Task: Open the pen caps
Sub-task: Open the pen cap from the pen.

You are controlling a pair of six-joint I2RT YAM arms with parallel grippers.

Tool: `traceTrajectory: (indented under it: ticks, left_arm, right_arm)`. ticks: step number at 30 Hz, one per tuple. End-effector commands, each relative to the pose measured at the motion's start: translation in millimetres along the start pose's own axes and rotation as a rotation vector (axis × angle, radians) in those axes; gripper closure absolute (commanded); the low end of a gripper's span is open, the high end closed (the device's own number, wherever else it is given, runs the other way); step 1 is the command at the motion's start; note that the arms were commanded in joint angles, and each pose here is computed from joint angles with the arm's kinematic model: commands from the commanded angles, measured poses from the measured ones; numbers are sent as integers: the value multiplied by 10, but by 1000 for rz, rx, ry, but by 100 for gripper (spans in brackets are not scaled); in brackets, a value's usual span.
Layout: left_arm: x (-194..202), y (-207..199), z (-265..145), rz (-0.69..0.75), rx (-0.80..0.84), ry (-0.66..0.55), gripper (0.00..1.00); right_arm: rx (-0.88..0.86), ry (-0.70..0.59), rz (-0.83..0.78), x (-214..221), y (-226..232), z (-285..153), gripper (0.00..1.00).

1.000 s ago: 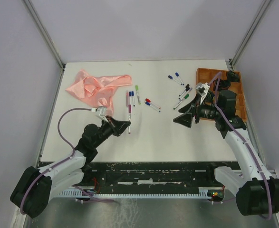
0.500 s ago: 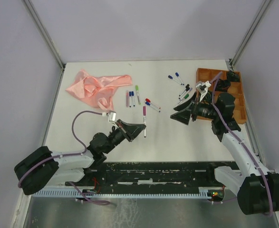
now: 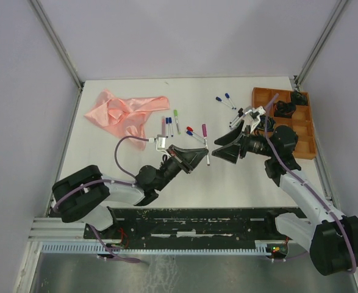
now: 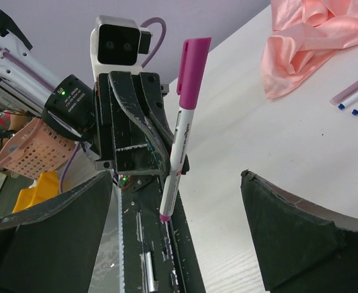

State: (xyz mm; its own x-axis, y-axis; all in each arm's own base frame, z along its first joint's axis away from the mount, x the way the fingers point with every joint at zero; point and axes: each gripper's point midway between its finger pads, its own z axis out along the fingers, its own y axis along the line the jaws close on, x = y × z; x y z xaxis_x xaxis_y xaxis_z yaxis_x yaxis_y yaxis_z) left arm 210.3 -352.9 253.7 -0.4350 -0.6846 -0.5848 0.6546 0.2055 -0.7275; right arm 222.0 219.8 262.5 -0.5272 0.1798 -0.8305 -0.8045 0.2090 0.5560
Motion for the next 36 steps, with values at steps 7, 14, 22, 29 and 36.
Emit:
traceTrajectory:
  ticks: [7, 14, 22, 29, 36]
  left_arm:
    - [-40, -325, 178, -28, 97, -69, 97]
    - [34, -357, 228, -32, 106, -60, 97]
    - [78, -344, 205, -29, 99, -54, 97]
    - [107, -315, 200, -31, 92, -50, 97]
    - [167, -324, 120, -44, 100, -9, 52]
  right_arm:
    - [0, -49, 15, -164, 43, 75, 14]
    - [-27, -31, 24, -125, 106, 111, 29]
    - [-39, -26, 38, -139, 139, 120, 58]
    - [-56, -29, 35, -147, 179, 120, 84]
    - [-68, -1, -2, -131, 212, 107, 100]
